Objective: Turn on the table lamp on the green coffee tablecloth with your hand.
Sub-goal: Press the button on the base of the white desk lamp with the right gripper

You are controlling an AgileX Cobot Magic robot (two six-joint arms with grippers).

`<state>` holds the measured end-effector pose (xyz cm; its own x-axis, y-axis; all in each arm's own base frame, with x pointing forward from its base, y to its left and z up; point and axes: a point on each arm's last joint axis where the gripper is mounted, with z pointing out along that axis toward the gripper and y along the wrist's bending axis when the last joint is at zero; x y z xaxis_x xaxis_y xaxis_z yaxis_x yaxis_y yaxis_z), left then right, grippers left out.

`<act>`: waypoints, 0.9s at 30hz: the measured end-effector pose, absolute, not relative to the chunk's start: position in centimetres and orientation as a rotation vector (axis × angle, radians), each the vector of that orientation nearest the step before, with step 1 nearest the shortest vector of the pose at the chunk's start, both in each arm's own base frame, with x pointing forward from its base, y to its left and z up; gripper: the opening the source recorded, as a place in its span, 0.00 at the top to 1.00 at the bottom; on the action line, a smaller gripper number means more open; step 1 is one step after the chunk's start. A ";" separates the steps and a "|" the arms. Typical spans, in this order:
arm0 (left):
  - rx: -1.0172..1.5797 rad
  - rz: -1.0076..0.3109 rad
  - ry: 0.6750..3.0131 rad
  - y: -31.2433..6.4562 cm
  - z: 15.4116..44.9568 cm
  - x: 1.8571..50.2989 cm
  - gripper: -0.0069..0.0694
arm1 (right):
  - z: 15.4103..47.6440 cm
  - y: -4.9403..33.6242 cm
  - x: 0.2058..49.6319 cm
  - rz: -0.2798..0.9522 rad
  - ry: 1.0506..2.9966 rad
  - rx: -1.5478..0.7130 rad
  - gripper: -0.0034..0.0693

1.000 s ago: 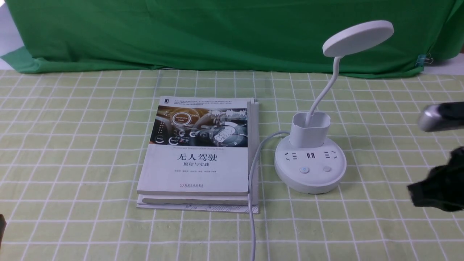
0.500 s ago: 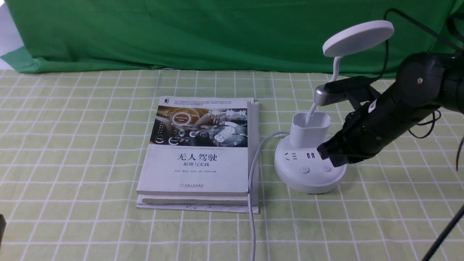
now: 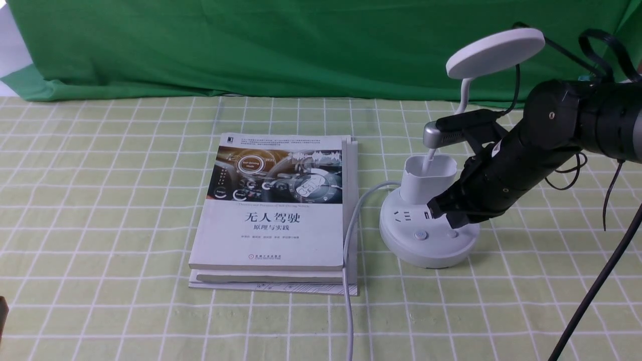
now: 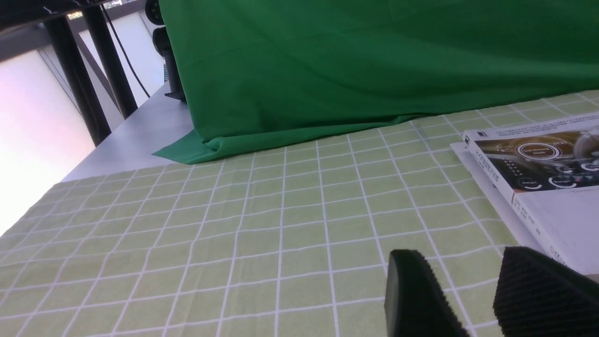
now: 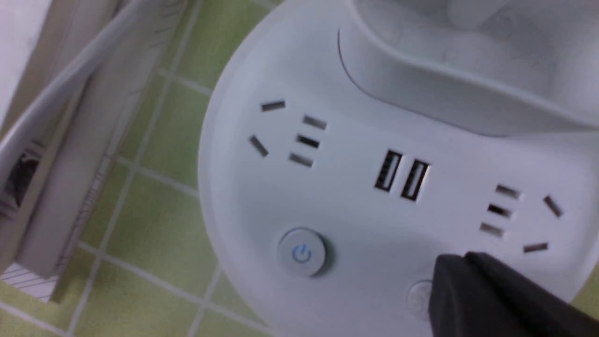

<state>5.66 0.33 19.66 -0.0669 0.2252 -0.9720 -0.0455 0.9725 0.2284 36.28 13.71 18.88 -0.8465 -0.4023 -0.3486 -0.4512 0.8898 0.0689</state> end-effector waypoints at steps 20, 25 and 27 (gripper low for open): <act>0.139 0.223 1.624 0.3 19.7 5.7 0.59 | 18.2 13.8 36.3 0.222 2.753 -0.630 0.91; 0.139 0.223 1.624 0.3 19.7 5.7 0.59 | 17.9 13.9 36.4 0.227 2.778 -0.634 0.91; 0.139 0.223 1.624 0.3 19.7 5.7 0.59 | 17.9 13.9 36.4 0.227 2.779 -0.634 0.91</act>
<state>5.66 0.33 19.66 -0.0669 0.2252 -0.9720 -0.0455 0.9725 0.2284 36.38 13.87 17.89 -0.8640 -0.4006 -0.3051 -0.4448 0.8912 0.0895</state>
